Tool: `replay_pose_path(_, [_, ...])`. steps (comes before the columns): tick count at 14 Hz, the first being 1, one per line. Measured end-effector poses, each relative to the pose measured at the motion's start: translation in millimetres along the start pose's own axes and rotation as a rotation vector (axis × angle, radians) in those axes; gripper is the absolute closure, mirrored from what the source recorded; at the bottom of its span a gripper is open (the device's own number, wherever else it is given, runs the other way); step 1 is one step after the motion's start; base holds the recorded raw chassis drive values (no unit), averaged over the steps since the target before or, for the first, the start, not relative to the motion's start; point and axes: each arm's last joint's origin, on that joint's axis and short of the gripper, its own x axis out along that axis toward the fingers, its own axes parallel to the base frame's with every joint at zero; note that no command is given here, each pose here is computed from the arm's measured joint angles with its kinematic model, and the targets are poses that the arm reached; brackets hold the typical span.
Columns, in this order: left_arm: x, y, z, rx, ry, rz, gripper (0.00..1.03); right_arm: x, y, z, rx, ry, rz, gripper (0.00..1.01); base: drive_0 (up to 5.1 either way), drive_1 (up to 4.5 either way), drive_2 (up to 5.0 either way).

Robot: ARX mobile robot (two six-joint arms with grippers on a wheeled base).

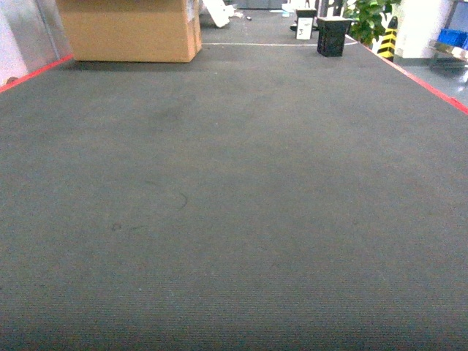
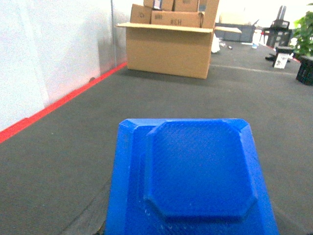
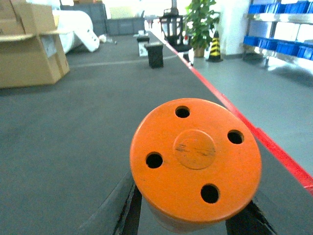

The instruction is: Sort blue parts and orange caps into right shelf containers

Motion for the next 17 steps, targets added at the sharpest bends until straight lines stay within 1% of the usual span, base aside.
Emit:
replay_pose_path(1, [-43,21.1,38.0,-0.075,-0.154,0.044,0.60,-46,-19.1,30.5,0.051,-0.159,-0.026,0.60,0.0,0.00,0.0])
replay_pose_path(2, [-47,19.3,41.1,-0.093,-0.175,0.023,0.60,-47,-16.8,30.0,0.057,-0.163,-0.026,0.60,0.0,0.00,0.0])
replay_pose_path(3, [-46,17.9,39.6,-0.086,-0.163,0.009,0.60,-45,-15.5,26.2,0.048,-0.141,-0.017,0.60,0.0,0.00,0.0])
replay_pose_path(4, [-45,18.9,36.8,-0.053,-0.107,-0.008,0.60,-45,-16.9,23.8,0.020,-0.097,-0.005,0.60,0.0,0.00,0.0])
replay_pose_path(5, [-46,24.3,31.3,0.007,-0.001,-0.107,0.60,-47,-21.1,18.8,-0.040,-0.011,0.084,0.60,0.0,0.00,0.0])
replay_pose_path(6, [-50,27.9,23.4,0.024,0.050,-0.169,0.60,-51,-23.5,11.4,-0.056,0.010,0.134,0.60,0.0,0.00,0.0])
replay_pose_path(7, [-54,30.6,16.8,0.025,0.054,-0.200,0.60,-53,-27.2,4.1,-0.061,0.016,0.178,0.60,0.0,0.00,0.0])
replay_pose_path(8, [-56,32.7,12.0,0.025,0.055,-0.209,0.60,-54,-35.9,-1.2,-0.067,0.015,0.155,0.60,0.0,0.00,0.0])
replay_pose_path(9, [-58,45.7,0.0,0.029,0.067,-0.208,0.60,-59,-37.8,-12.5,-0.073,0.019,0.162,0.60,0.0,0.00,0.0])
replay_pose_path(10, [-60,48.5,-1.6,0.029,0.056,-0.181,0.60,-61,-38.5,-14.8,-0.073,0.011,0.156,0.60,0.0,0.00,0.0])
replay_pose_path(11, [-63,47.4,-4.4,0.029,0.052,-0.211,0.60,-63,-39.2,-19.2,-0.074,0.014,0.159,0.60,0.0,0.00,0.0])
replay_pose_path(12, [-65,47.9,-9.6,0.031,0.063,-0.210,0.60,-65,-39.8,-22.9,-0.075,0.016,0.159,0.60,0.0,0.00,0.0])
replay_pose_path(17, [-71,49.6,-17.4,0.032,0.059,-0.209,0.60,-71,-41.6,-32.2,-0.076,0.015,0.158,0.60,0.0,0.00,0.0])
